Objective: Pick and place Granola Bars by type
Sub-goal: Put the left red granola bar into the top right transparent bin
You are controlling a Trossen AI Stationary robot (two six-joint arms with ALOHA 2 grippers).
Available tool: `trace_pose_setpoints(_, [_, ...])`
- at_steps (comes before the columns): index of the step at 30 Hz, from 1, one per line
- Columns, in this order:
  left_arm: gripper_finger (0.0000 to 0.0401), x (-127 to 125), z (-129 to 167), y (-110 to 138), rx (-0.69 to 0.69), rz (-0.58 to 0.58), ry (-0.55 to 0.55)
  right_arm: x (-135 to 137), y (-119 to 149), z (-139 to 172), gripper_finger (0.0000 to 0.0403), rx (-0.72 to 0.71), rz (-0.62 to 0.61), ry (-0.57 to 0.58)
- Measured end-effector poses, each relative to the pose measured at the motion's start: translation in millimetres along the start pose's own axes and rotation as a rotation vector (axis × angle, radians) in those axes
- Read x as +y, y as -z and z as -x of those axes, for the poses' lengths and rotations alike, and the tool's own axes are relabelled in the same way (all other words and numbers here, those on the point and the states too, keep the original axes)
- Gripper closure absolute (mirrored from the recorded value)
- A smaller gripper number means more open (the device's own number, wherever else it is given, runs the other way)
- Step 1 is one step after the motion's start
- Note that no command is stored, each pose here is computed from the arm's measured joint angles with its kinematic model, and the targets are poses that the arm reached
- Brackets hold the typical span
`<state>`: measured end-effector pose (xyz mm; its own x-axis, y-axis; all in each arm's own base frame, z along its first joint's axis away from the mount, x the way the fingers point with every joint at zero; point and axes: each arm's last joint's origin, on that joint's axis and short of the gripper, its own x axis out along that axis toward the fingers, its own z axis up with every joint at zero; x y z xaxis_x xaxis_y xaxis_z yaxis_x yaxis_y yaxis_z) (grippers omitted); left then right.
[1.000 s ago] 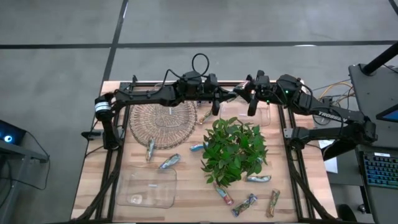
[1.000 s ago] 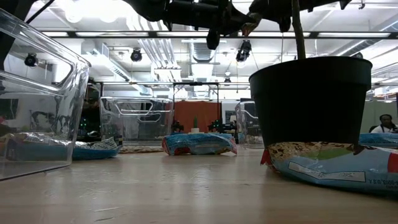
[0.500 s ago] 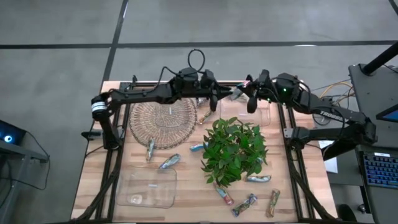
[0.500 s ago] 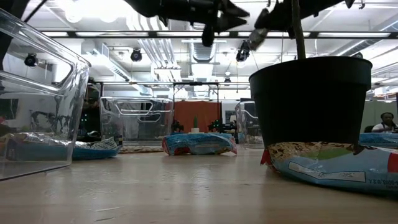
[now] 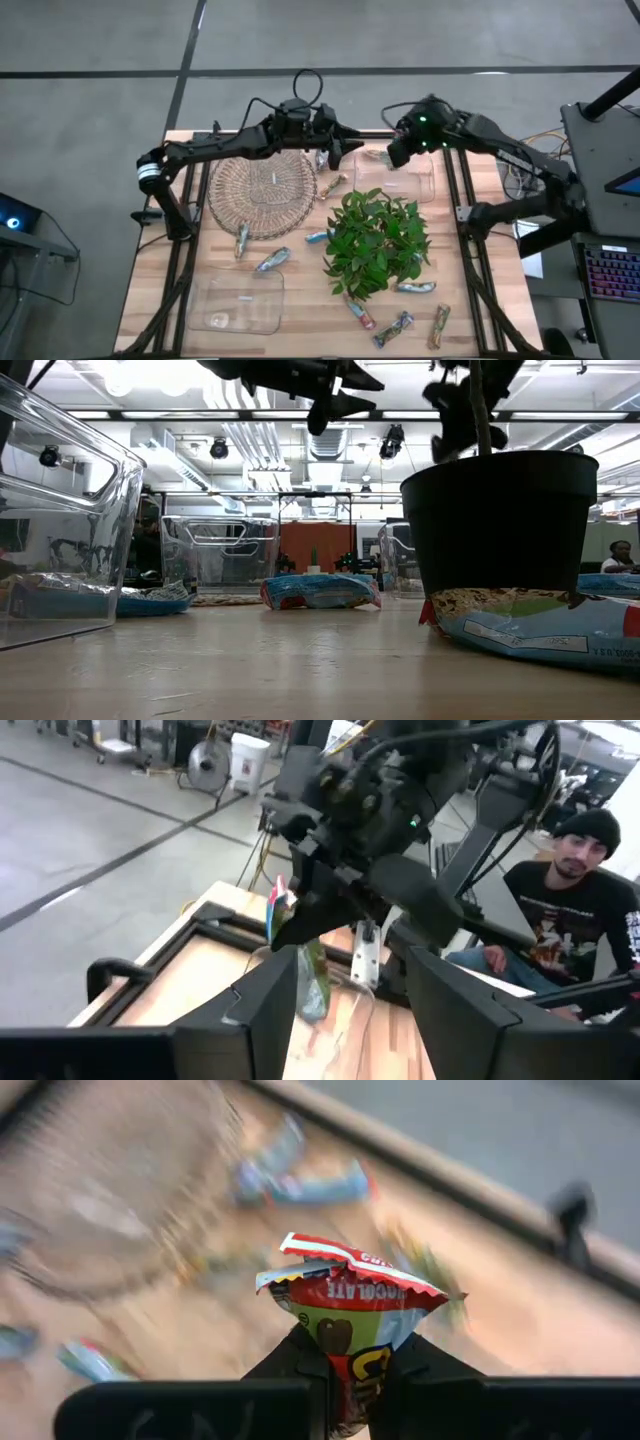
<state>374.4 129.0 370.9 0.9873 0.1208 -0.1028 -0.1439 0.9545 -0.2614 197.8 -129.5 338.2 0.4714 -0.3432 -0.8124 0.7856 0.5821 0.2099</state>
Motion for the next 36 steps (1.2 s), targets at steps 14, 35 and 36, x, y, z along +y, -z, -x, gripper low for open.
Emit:
trace_pose_setpoints(14, [0.0231, -3.9, 26.5, -20.4, -0.014, 0.017, 0.005, -1.8, 4.8, -28.3, 0.0386, 0.377, -0.177, 0.208])
trace_pose_setpoints(35, [0.0231, -6.3, 28.2, -20.8, 0.009, 0.022, 0.086, -41.5, 64.8, -105.2, 0.039, 0.426, -0.209, 0.339])
trace_pose_setpoints(36, [0.0231, -6.4, 28.2, -20.8, 0.008, 0.021, 0.086, -43.0, 67.6, -108.3, 0.0391, 0.422, -0.208, 0.336])
